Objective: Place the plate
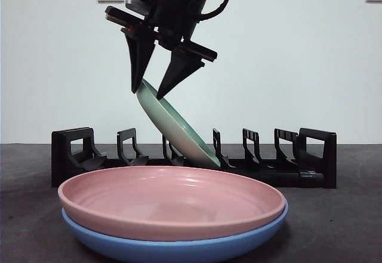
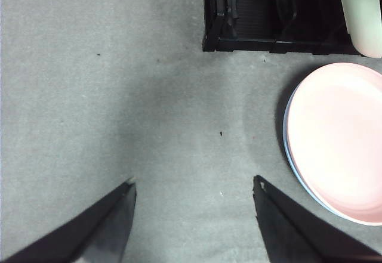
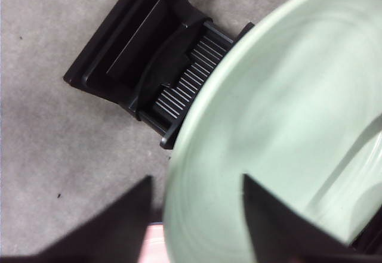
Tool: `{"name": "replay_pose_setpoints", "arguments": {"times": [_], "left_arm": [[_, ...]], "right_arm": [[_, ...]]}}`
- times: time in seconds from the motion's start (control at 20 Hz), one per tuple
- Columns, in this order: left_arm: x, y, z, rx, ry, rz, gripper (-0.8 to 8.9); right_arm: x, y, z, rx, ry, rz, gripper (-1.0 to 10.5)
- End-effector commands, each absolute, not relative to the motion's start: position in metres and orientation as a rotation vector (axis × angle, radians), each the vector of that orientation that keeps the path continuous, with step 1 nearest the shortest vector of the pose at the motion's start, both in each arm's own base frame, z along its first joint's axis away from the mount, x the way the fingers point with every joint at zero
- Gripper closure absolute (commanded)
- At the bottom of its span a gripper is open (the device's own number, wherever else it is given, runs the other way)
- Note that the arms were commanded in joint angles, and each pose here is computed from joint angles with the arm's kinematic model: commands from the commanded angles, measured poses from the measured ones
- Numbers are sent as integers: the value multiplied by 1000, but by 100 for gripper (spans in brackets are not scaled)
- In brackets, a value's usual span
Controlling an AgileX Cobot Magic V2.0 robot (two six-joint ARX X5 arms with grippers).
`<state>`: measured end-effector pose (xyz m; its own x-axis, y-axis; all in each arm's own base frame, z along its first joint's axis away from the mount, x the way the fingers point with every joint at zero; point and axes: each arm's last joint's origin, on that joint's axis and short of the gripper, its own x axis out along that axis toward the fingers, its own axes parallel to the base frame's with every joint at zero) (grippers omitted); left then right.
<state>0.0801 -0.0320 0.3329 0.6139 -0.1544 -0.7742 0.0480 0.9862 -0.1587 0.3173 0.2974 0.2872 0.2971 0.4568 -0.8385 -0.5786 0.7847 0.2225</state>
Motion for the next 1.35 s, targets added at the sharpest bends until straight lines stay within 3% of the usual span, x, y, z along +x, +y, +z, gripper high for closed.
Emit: {"name": "replay_pose_setpoints", "arguments": {"times": [0.05,0.2,0.55,1.0,1.35], "left_arm": [[81,-32,339,-132,878,-119,501],[81,-32,339,-133,876,-120,501],[82,-33,340,-138,861,-123,501],[84,-34,342,-146,835,-129,501],[84,-34,341,-146,837,-129,501]], "right_arm": [[319,305,286,-146,1050,711,852],[316,308,286,-148,1053,726,927],[310,313,296,-110,1065,816,930],[294,304,366,-212,981,909,930],[256,290,419,-284,829,957,930]]}}
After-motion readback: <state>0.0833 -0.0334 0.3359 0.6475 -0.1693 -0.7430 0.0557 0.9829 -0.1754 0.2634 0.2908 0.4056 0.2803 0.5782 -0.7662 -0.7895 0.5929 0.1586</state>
